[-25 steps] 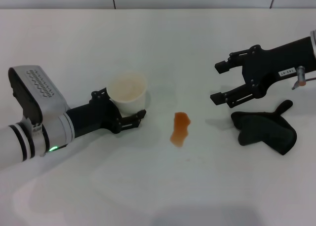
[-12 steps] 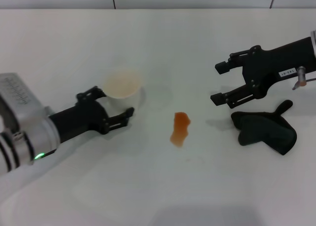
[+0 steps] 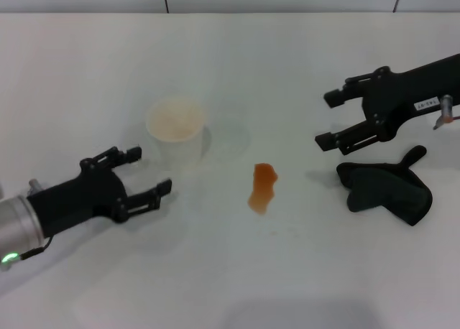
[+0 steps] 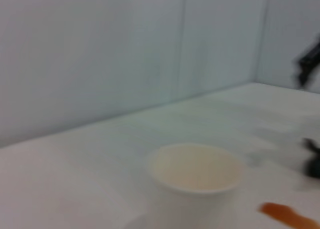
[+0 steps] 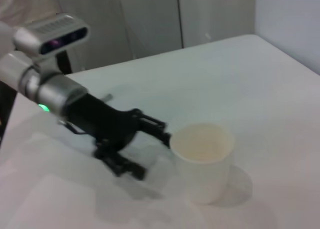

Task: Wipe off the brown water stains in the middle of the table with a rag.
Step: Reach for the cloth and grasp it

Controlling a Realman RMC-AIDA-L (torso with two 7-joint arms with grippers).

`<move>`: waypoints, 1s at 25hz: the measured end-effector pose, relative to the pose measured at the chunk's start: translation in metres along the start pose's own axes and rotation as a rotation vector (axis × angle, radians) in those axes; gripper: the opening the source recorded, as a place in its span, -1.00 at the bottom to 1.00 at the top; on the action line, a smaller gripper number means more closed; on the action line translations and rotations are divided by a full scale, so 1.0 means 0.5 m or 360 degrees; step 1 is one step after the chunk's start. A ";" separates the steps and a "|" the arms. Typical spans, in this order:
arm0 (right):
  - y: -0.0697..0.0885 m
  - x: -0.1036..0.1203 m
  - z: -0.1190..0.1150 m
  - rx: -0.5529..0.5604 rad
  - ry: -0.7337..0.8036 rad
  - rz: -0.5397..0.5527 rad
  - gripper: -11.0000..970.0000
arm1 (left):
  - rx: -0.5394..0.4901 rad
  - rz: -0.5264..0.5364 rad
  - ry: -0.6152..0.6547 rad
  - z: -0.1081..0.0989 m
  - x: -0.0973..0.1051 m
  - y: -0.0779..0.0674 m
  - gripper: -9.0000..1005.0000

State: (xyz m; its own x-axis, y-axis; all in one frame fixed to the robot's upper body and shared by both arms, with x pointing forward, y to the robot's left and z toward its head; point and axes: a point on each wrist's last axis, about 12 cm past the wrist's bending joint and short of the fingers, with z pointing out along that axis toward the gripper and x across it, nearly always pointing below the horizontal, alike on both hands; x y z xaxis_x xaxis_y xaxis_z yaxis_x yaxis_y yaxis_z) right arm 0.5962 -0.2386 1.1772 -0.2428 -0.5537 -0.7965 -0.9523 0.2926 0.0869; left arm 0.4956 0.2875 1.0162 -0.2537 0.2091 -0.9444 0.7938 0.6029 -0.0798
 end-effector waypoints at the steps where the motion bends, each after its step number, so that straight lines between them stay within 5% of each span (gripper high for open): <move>1: -0.001 0.001 -0.003 0.0018 0.0025 0.0026 0.80 | 0.0064 -0.0005 0.0029 -0.008 -0.006 -0.001 0.69; 8: 0.017 -0.004 -0.012 0.0156 0.0341 0.0220 0.79 | 0.0451 0.0022 0.0144 -0.055 -0.084 -0.007 0.68; 14: 0.043 -0.019 0.011 0.0117 0.0575 0.0150 0.67 | 0.0620 0.0132 0.0283 -0.106 -0.163 -0.015 0.67; 25: 0.031 0.005 0.049 0.0099 0.0770 0.0097 0.59 | 0.0741 0.0294 0.0474 -0.088 -0.235 -0.028 0.66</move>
State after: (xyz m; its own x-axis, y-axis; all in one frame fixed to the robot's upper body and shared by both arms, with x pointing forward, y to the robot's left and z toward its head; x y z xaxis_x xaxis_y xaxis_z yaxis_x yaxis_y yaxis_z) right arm 0.5856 -0.2164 1.1618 -0.3699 -0.8286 -0.4203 -0.9244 0.3735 0.0772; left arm 0.4898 0.2883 1.1422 -0.1792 0.5269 -0.8308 0.9819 0.1482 -0.1178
